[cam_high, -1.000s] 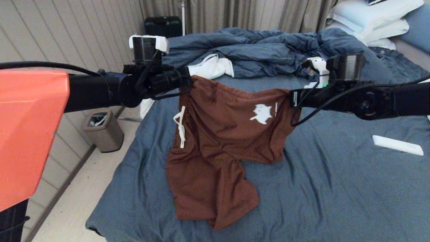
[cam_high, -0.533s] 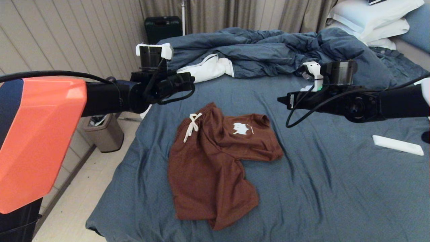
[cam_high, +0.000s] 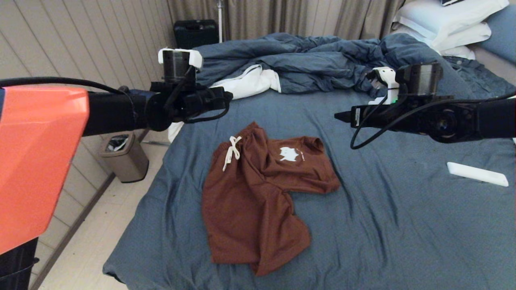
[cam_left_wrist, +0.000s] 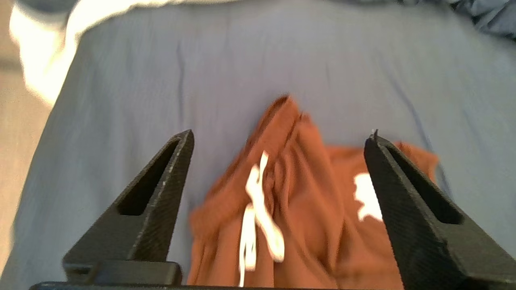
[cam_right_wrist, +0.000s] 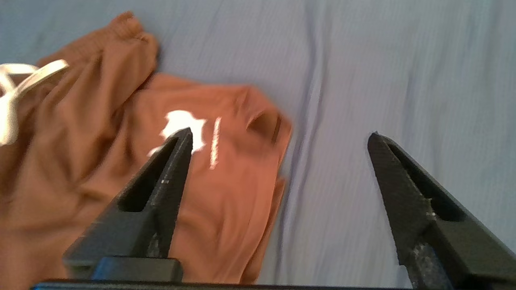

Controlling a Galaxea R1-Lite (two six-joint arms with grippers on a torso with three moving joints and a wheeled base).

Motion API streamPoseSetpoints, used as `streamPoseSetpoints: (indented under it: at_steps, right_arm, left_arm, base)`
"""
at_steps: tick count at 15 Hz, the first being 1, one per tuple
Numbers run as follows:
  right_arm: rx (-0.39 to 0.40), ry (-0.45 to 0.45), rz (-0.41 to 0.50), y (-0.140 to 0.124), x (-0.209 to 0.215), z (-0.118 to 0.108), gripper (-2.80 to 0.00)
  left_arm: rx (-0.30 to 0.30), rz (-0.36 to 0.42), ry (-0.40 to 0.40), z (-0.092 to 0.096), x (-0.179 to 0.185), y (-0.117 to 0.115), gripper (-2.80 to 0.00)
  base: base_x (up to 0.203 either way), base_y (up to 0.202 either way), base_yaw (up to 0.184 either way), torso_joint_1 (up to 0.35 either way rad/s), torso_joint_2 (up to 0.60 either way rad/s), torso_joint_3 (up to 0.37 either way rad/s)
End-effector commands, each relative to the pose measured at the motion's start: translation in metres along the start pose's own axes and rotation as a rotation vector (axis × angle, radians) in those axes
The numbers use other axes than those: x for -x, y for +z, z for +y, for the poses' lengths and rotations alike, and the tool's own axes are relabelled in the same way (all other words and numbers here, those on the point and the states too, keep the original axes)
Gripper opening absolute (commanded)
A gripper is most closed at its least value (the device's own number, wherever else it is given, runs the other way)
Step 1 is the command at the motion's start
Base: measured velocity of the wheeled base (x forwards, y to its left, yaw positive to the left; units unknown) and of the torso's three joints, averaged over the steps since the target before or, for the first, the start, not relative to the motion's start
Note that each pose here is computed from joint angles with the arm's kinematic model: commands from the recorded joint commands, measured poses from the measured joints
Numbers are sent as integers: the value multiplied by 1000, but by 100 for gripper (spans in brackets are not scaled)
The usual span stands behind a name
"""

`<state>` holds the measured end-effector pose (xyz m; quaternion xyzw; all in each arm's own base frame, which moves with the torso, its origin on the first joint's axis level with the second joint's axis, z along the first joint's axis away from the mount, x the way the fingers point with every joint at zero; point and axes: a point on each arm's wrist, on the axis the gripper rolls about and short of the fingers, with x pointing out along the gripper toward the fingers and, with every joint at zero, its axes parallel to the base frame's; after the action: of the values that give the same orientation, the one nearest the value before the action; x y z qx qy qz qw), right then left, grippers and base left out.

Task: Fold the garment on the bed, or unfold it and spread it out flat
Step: Unford the brown shorts

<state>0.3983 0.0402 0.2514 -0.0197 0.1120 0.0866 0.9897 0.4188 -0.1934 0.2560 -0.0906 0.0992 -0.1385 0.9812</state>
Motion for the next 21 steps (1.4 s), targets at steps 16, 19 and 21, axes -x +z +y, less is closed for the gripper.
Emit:
streamPoseSetpoints:
  at_steps: [16,19,21]
  right_arm:
    - [-151,317,649,-91,110,96,-280]
    - [-83,287,725,-113,98,116,-280]
    - [-60,268,731,-117,93,122,-280]
  left_arm:
    - [266,369,167,85,196,-115,0]
    - [267,312,162,93,188,-133,0]
    - [268,303,158,94,186,-135,-280]
  base:
    - [0,0,0,0,0,0]
    - [0,0,0,0,0,0]
    - [0,0,0,0,0,0]
